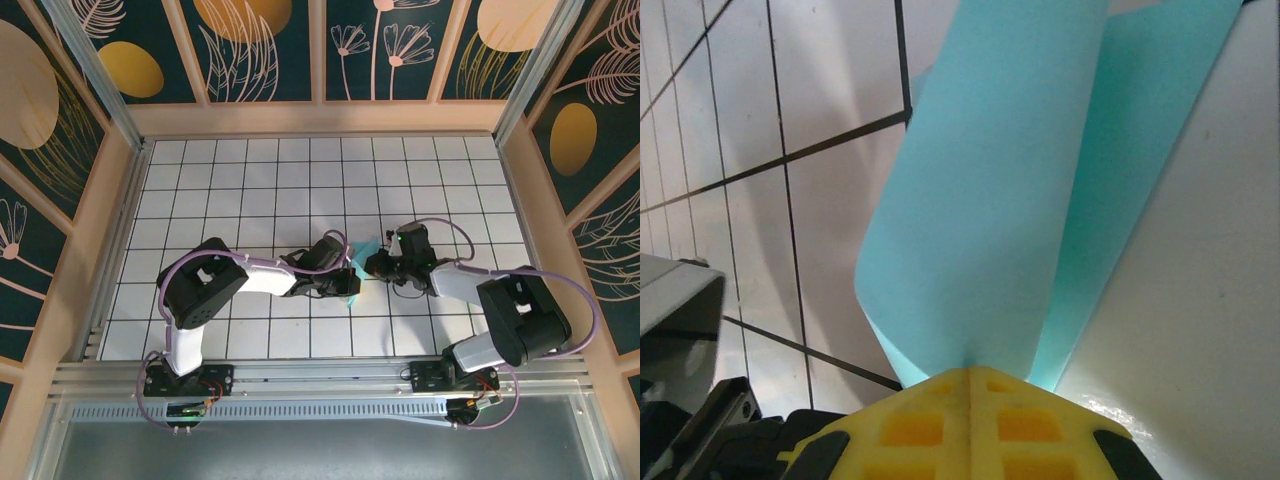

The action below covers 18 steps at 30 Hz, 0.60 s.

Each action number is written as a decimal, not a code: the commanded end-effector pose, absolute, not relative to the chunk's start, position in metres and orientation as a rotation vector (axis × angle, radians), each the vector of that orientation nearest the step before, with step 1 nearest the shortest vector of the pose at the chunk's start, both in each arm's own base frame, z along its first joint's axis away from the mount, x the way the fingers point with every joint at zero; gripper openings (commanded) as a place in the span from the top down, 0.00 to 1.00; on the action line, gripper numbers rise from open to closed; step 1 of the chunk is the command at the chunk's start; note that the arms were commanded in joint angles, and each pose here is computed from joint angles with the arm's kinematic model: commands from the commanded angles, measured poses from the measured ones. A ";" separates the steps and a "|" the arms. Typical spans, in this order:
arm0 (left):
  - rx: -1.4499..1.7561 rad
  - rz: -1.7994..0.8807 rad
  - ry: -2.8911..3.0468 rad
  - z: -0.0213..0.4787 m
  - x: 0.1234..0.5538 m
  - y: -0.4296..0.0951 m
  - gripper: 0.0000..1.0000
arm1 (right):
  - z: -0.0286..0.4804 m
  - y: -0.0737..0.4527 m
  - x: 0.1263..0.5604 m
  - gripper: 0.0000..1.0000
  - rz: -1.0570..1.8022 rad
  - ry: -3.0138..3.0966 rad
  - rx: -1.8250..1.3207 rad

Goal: Fold a paper plane with a square sheet of paper (fold left side to right side)
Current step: Fold the wing for the fifth time at the center of the table.

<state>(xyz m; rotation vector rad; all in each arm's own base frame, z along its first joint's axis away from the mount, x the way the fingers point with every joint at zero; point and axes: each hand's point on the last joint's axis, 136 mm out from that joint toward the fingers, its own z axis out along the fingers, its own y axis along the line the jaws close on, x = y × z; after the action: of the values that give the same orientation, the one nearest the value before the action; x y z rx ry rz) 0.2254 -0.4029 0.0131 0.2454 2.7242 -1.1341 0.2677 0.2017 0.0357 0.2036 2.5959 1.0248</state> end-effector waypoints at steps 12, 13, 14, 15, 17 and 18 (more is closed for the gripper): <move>0.205 -0.785 2.928 -0.049 0.208 -0.354 0.98 | 0.012 0.195 0.282 1.00 0.865 2.640 0.203; 0.209 -0.781 2.930 -0.050 0.207 -0.353 0.98 | 0.011 0.193 0.282 1.00 0.853 2.645 0.207; 0.209 -0.781 2.930 -0.049 0.207 -0.353 0.98 | 0.009 0.192 0.283 1.00 0.841 2.650 0.209; 0.208 -0.777 2.931 -0.050 0.207 -0.352 0.98 | 0.008 0.191 0.284 1.00 0.830 2.653 0.209; 0.209 -0.775 2.931 -0.050 0.207 -0.352 0.98 | 0.005 0.188 0.285 1.00 0.805 2.661 0.214; 0.209 -0.771 2.932 -0.050 0.207 -0.352 0.98 | 0.005 0.187 0.287 1.00 0.799 2.661 0.218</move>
<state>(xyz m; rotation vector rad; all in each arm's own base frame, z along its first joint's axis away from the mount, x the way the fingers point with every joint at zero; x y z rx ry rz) 0.2297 -0.4024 0.0128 0.2421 2.7073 -1.1002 0.2758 0.2024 0.0168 0.1975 2.6513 0.9502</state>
